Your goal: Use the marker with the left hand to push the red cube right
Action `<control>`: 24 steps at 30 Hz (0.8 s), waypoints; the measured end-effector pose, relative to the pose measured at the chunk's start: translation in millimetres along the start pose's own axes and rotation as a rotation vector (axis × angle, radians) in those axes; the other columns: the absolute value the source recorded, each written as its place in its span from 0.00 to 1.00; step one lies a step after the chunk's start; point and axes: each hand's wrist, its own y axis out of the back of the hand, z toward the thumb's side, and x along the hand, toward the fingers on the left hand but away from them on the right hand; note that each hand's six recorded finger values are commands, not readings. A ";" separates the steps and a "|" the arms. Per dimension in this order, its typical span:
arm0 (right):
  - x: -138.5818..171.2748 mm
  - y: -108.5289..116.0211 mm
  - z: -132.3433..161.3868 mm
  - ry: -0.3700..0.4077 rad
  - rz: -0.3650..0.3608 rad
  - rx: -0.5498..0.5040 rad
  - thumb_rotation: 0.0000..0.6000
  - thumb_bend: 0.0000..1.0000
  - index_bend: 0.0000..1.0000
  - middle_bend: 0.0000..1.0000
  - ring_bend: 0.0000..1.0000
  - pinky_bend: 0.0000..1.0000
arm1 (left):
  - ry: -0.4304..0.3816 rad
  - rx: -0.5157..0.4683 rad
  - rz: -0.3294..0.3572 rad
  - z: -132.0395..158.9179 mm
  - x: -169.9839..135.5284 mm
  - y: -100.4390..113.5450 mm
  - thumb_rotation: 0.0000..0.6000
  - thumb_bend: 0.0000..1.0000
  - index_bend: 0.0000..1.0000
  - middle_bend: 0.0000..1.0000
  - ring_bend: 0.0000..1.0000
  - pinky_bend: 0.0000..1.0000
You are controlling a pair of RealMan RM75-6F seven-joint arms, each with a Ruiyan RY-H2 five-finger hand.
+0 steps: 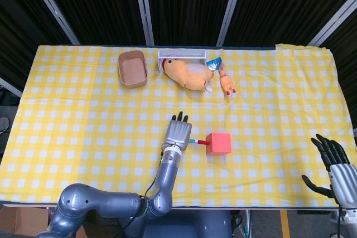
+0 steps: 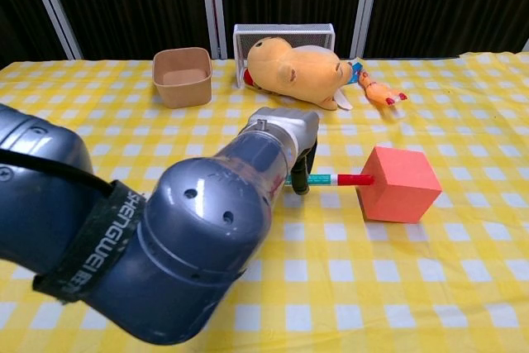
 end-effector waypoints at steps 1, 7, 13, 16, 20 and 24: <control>0.0 0.1 -0.3 0.000 0.000 0.000 1.00 0.32 0.00 0.00 0.00 0.00 | -0.003 -0.003 0.001 3.0 0.2 1.4 1.00 0.45 0.62 0.13 0.04 0.15; 0.6 1.2 -0.6 0.000 -0.004 -0.001 1.00 0.32 0.00 0.00 0.00 0.00 | -0.011 -0.001 -0.009 11.0 -1.5 0.0 1.00 0.45 0.62 0.13 0.04 0.15; 1.1 1.7 -0.7 0.001 -0.007 -0.002 1.00 0.32 0.00 0.00 0.00 0.00 | 0.006 0.011 -0.020 2.5 -2.4 -4.5 1.00 0.45 0.61 0.13 0.04 0.15; 1.3 1.6 -0.7 0.001 -0.007 0.000 1.00 0.32 0.00 0.00 0.00 0.00 | 0.015 0.016 -0.019 -3.2 -1.9 -4.4 1.00 0.45 0.61 0.13 0.04 0.15; 1.2 1.7 -1.3 -0.002 -0.008 0.001 1.00 0.32 0.00 0.00 0.00 0.00 | 0.026 0.020 -0.017 -11.4 -1.8 -2.5 1.00 0.45 0.61 0.13 0.04 0.15; 1.3 1.6 -1.6 -0.002 -0.007 0.002 1.00 0.32 0.00 0.00 0.00 0.00 | 0.049 0.030 -0.009 -25.0 -1.1 0.9 1.00 0.45 0.61 0.13 0.04 0.15</control>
